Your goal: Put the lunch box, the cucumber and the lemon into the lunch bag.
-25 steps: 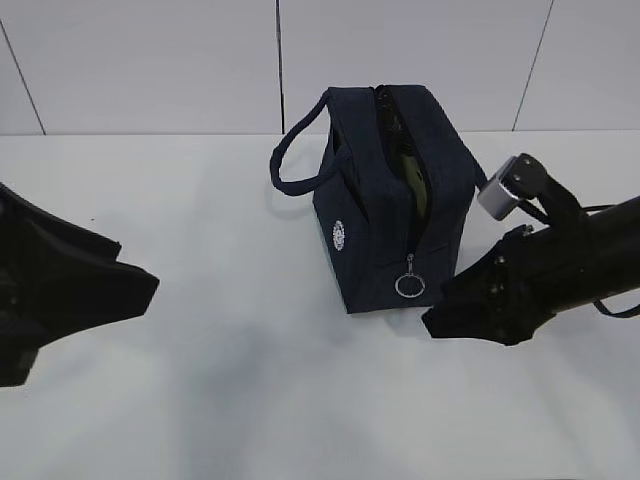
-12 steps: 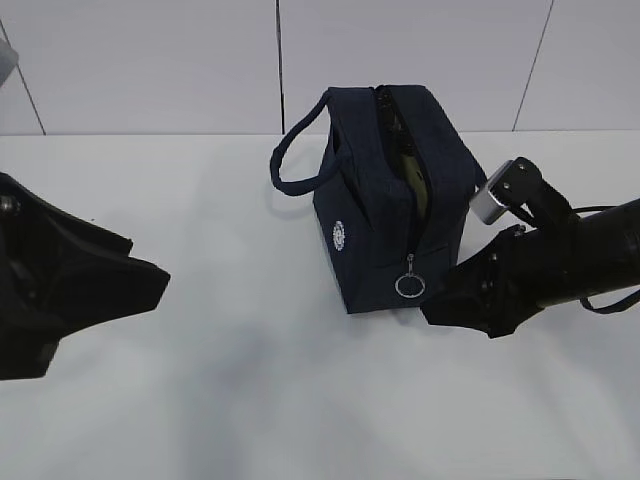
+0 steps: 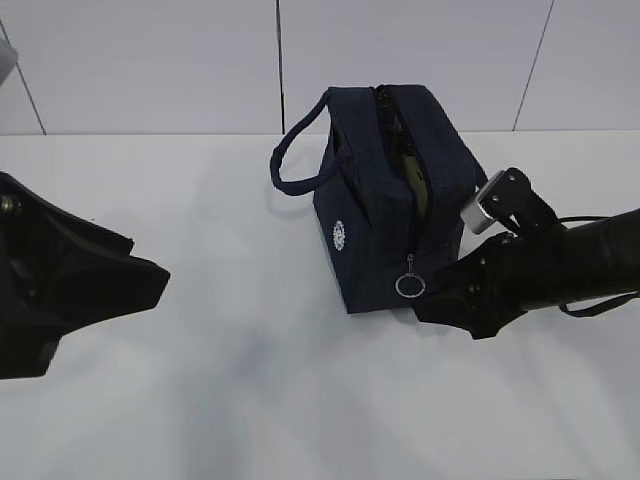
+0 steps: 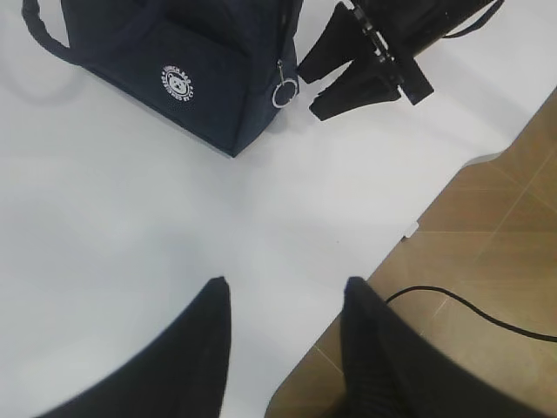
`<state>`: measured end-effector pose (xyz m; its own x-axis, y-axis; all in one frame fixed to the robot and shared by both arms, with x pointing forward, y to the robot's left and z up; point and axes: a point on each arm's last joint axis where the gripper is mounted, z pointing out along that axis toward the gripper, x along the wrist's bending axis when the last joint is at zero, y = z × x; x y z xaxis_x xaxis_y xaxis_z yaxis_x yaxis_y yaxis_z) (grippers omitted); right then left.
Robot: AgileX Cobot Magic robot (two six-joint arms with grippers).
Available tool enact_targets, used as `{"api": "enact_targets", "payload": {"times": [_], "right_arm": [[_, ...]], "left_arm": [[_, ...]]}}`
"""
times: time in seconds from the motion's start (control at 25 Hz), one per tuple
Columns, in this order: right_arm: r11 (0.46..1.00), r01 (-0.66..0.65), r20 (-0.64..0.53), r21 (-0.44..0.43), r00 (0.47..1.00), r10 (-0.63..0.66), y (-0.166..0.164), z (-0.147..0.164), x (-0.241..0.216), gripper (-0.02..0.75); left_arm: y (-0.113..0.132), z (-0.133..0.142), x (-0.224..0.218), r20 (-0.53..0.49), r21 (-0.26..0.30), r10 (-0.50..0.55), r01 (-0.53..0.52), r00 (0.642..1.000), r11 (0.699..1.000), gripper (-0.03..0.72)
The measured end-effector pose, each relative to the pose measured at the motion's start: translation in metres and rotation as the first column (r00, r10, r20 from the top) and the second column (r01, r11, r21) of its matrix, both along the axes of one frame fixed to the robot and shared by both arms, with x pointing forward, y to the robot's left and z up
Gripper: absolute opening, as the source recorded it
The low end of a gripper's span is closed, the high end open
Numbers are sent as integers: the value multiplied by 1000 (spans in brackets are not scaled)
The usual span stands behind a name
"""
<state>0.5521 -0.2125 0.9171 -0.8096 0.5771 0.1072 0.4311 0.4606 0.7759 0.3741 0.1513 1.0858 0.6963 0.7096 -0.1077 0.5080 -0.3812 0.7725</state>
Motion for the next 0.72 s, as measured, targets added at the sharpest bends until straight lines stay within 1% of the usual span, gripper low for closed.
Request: {"api": "enact_targets", "payload": {"times": [0.12, 0.36, 0.56, 0.72], "right_arm": [[1000, -7, 13, 29, 1000, 7, 2, -4, 2, 442], [996, -28, -22, 85, 999, 30, 6, -15, 2, 442], [991, -17, -7, 135, 1000, 18, 8, -15, 4, 442], [989, -22, -4, 144, 1000, 22, 9, -16, 4, 442]], "left_arm": [[0, 0, 0, 0, 0, 0, 0, 1000, 1000, 298], [0, 0, 0, 0, 0, 0, 0, 1000, 1000, 294], [0, 0, 0, 0, 0, 0, 0, 1000, 1000, 288], [0, 0, 0, 0, 0, 0, 0, 1000, 1000, 284]]}}
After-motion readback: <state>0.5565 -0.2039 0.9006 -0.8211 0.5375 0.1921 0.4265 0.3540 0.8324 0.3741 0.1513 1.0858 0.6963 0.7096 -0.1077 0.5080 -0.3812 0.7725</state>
